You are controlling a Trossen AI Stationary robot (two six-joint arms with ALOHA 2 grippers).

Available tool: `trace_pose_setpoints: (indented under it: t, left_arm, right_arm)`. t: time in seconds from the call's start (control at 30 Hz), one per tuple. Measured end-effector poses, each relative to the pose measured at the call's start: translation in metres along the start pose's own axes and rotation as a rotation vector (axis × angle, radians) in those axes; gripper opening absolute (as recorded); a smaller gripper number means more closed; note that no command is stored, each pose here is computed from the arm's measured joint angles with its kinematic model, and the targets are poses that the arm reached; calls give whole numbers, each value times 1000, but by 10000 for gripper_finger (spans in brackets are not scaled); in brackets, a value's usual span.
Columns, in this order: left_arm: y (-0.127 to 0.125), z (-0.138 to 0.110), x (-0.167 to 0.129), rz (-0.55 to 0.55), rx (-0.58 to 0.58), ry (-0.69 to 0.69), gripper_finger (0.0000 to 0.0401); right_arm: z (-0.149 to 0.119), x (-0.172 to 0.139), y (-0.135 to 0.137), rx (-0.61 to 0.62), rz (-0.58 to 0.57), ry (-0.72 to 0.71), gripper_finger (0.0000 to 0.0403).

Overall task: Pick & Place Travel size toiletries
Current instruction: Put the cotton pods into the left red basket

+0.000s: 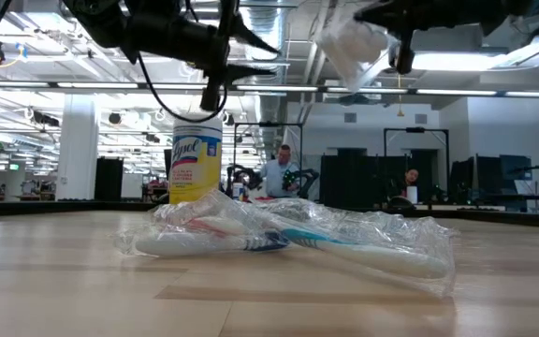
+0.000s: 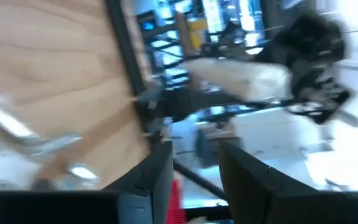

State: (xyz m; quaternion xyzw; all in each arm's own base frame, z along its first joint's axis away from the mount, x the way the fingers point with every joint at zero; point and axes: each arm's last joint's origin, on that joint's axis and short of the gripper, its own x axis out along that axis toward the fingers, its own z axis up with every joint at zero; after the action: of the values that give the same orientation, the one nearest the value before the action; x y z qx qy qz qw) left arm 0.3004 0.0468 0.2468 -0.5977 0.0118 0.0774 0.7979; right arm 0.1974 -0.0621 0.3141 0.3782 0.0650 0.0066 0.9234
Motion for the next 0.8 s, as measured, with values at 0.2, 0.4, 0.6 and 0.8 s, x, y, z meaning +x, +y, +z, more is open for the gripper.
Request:
trace_pose_setpoints:
  t: [0.2, 0.4, 0.6, 0.8]
  left_arm:
    - [-5, -2, 0, -66, -92, 80, 123]
    - [-10, -12, 0, -103, -136, 165, 123]
    - [-15, -25, -1, -110, -228, 217, 118]
    - [-18, -36, -2, -108, -339, 282, 118]
  right_arm:
    - [-7, 3, 9, -44, 35, 26, 0]
    - [-15, 6, 18, -104, 44, 35, 0]
    - [-21, 9, 29, -199, 93, 29, 0]
    - [-24, 11, 43, -301, 160, -15, 0]
